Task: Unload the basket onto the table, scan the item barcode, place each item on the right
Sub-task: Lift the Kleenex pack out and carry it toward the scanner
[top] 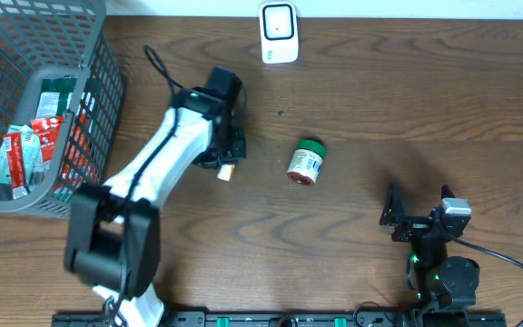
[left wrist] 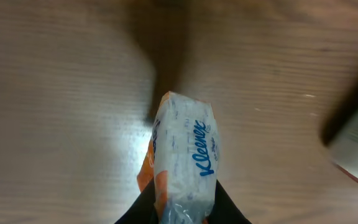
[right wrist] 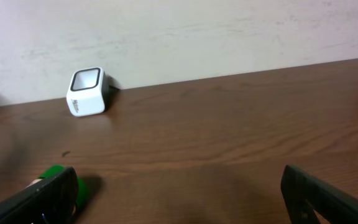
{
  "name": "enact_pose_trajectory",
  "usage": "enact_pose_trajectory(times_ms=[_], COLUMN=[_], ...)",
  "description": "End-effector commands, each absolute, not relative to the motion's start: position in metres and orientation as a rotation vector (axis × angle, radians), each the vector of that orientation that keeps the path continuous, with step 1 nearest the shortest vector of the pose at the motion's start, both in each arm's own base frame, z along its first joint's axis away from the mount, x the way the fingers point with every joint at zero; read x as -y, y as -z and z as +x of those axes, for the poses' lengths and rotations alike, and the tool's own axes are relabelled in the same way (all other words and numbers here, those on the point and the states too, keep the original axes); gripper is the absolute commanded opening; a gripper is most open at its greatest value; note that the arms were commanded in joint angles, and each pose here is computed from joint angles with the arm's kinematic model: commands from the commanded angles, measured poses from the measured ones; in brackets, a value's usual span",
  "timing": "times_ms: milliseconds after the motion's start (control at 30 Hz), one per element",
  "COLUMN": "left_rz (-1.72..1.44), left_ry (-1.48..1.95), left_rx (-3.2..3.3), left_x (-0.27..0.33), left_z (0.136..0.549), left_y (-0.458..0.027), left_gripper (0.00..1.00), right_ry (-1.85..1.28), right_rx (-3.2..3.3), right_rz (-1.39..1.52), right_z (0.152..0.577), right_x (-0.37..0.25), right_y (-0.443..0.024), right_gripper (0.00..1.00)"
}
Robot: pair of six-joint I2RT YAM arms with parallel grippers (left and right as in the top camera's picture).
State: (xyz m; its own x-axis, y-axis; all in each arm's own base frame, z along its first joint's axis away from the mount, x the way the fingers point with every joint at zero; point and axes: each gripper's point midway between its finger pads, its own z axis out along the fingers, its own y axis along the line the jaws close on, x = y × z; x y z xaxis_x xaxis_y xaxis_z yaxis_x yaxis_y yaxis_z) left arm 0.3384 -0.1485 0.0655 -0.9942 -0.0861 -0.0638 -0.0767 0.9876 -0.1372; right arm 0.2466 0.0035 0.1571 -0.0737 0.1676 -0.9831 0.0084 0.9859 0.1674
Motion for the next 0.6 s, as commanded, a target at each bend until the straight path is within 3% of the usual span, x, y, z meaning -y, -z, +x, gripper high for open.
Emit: enact_pose_trajectory(times_ms=[0,300,567], left_rz=[-0.148,-0.151,-0.148], left_ry=[0.122,0.095,0.109], left_rx=[-3.096,-3.139,-3.116], left_x=[0.143,0.144,0.147], left_z=[0.339,0.343,0.349], left_y=[-0.044,-0.009,-0.006], left_gripper=[0.09,0.09,0.09], right_ry=[-0.118,-0.118,-0.118], right_rx=[-1.642,-1.642,-1.642], right_rz=[0.131,0.131,0.131], right_z=[0.246,0.246,0.246], right_x=[-0.002,-0.002,-0.002], right_y=[-0.156,-0.156,-0.156], right_gripper=[0.99,0.99,0.99])
